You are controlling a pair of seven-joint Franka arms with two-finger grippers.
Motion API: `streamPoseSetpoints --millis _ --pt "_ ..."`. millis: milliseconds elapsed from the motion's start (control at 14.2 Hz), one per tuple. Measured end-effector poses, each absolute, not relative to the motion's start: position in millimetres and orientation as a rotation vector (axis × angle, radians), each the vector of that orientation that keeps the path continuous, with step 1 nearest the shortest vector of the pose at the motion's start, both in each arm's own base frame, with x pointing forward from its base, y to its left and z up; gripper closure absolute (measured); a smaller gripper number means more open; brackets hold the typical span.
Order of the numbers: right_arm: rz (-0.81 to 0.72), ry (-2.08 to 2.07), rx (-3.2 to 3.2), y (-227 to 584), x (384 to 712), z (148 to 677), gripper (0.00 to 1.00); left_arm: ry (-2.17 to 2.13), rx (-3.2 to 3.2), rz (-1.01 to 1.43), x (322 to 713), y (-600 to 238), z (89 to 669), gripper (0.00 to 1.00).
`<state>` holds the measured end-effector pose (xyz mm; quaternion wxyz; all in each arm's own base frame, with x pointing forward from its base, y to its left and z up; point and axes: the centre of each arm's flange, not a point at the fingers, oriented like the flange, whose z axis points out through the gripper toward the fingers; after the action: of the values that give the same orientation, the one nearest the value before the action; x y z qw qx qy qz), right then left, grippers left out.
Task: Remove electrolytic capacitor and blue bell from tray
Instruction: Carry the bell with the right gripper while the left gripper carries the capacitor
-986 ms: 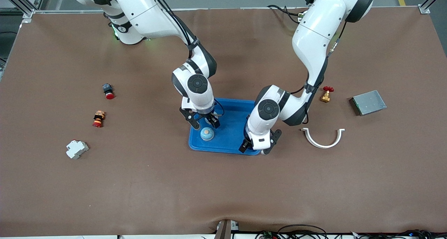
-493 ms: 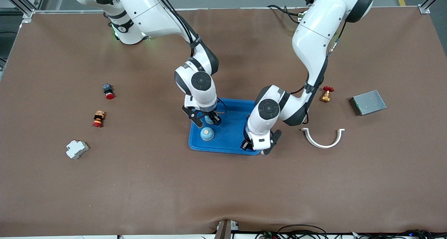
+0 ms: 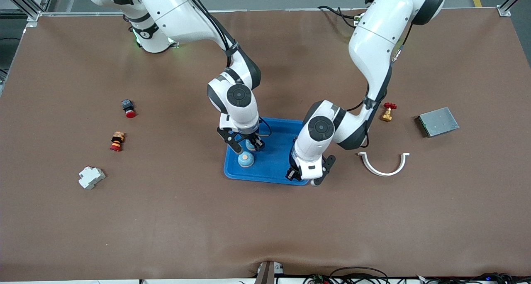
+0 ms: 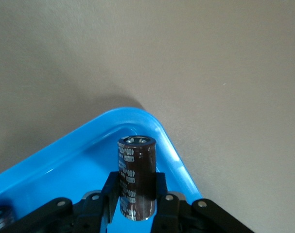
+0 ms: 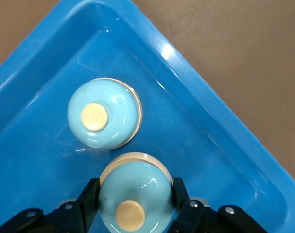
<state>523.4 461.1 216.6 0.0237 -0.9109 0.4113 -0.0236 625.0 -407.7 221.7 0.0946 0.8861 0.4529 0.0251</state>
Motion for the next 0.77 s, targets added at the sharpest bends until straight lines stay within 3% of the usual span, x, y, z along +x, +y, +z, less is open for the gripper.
streamPoseSetpoints --millis 493,775 --pt "0.006 1.047 -2.933 372.1 551.0 317.2 0.35 1.25 2.806 0.001 648.0 -335.9 324.4 0.66" --pt "0.056 0.86 -3.001 271.2 529.0 347.8 0.35 0.989 2.989 -0.112 648.8 -273.6 379.5 0.66"
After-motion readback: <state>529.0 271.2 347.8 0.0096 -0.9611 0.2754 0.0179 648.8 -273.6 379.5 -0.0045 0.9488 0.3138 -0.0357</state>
